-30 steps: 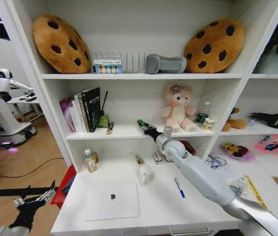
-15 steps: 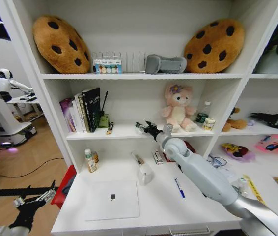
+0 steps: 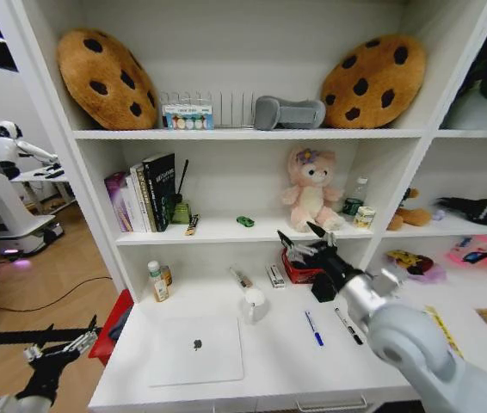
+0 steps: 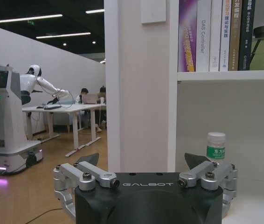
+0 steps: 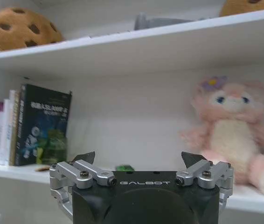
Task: Organize the objects on the table.
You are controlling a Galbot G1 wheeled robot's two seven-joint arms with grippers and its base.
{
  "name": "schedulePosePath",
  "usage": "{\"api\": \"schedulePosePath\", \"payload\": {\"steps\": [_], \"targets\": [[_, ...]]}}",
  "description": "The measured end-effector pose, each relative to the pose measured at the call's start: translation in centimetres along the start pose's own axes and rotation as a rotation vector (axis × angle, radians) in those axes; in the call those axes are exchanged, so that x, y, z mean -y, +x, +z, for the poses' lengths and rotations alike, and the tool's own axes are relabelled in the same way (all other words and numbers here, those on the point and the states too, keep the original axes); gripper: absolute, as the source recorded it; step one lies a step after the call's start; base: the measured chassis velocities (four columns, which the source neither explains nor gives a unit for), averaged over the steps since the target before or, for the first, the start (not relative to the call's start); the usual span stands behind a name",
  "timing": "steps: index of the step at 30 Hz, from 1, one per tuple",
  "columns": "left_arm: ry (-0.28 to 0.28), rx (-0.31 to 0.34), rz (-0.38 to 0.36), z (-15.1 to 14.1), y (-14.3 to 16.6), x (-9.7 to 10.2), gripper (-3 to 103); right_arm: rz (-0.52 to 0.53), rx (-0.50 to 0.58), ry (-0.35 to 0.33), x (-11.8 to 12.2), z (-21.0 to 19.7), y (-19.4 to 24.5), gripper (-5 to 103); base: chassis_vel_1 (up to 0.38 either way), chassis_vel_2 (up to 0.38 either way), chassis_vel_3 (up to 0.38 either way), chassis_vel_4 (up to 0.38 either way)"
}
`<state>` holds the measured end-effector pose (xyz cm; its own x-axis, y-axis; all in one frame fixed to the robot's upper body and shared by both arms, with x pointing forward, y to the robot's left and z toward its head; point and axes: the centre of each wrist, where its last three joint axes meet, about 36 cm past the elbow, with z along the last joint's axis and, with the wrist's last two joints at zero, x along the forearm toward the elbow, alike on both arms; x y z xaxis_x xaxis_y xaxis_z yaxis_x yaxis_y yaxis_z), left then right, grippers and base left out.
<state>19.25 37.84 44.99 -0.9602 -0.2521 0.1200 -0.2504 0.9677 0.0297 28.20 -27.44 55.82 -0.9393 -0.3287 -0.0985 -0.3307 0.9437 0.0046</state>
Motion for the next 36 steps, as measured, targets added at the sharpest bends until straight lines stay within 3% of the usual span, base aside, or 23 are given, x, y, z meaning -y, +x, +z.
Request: {"api": "schedulePosePath", "payload": {"steps": [5, 7, 15, 22, 36], "targets": [[0.0, 0.0, 0.0, 0.0, 0.0, 0.0, 100, 0.094, -0.073, 0.038, 0.0, 5.2, 3.5, 100, 0.0, 0.0, 0.0, 0.0], [0.0, 0.0, 0.0, 0.0, 0.0, 0.0, 100, 0.166, -0.103, 0.105, -0.3, 10.8, 6.3, 100, 0.0, 0.0, 0.0, 0.0], [0.0, 0.0, 0.0, 0.0, 0.0, 0.0, 100, 0.249, -0.185, 0.076, -2.2, 18.4, 10.3, 100, 0.0, 0.0, 0.0, 0.0], [0.0, 0.0, 0.0, 0.0, 0.0, 0.0, 100, 0.252, -0.16, 0.06, -2.3, 20.4, 12.3, 100, 0.0, 0.0, 0.0, 0.0], [0.0, 0.0, 0.0, 0.0, 0.0, 0.0, 100, 0.27, -0.116, 0.045, -1.6, 19.0, 11.8, 100, 0.0, 0.0, 0.0, 0.0]]}}
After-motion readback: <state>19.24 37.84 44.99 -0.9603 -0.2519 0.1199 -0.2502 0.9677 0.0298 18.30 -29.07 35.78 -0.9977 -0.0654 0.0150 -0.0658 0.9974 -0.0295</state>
